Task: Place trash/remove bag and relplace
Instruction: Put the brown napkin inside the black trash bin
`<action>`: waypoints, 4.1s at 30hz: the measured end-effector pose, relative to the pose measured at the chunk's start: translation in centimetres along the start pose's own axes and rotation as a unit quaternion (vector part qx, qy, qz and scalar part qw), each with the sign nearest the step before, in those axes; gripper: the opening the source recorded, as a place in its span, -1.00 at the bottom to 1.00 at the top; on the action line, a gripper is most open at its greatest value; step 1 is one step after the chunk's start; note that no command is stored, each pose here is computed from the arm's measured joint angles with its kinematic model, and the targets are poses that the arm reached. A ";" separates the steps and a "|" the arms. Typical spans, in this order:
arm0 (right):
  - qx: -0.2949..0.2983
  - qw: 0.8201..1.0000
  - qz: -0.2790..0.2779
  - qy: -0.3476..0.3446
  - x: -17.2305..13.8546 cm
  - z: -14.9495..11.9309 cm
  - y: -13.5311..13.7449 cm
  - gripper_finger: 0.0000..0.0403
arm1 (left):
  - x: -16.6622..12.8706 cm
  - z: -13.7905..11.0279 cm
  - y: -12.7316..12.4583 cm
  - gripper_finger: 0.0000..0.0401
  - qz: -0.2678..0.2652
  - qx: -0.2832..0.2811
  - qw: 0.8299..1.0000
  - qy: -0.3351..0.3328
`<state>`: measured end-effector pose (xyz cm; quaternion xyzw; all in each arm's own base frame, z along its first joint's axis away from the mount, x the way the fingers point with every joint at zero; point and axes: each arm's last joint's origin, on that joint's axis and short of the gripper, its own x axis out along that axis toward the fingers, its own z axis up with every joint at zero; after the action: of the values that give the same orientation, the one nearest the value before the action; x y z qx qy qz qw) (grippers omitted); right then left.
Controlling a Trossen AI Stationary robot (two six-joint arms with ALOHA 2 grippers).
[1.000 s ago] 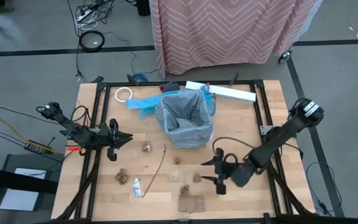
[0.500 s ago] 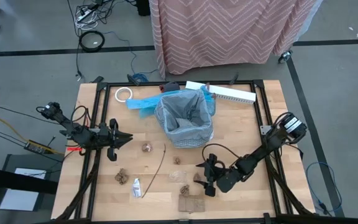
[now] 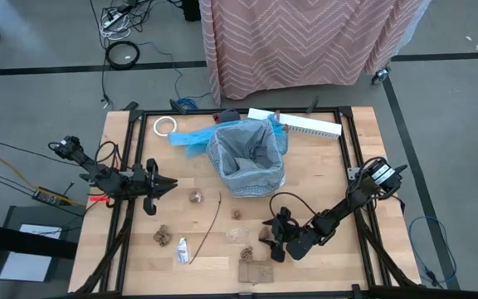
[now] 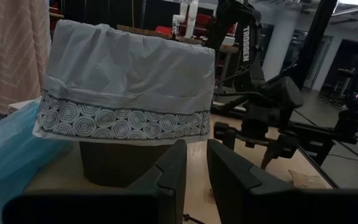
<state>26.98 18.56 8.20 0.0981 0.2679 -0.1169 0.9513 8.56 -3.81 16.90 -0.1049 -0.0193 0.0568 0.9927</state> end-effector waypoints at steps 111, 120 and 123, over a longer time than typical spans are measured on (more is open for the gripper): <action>-0.074 0.992 0.012 -0.101 1.5 6.2 -1.7 0.32 | 0.2 -0.4 -0.1 -0.64 0.003 0.011 1.000 0.016; -0.072 0.992 0.017 -0.102 3.5 6.7 -3.4 0.34 | 0.2 -0.3 -0.1 -0.64 0.003 0.011 1.000 0.015; -0.071 0.992 0.019 -0.100 3.8 6.9 -3.7 0.34 | 0.2 -0.3 -0.1 -0.64 0.003 0.011 1.000 0.015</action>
<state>32.45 12.64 11.52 0.0232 0.1773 -0.0890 0.9798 8.80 -3.98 16.60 -0.0951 -0.0033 0.0587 0.9937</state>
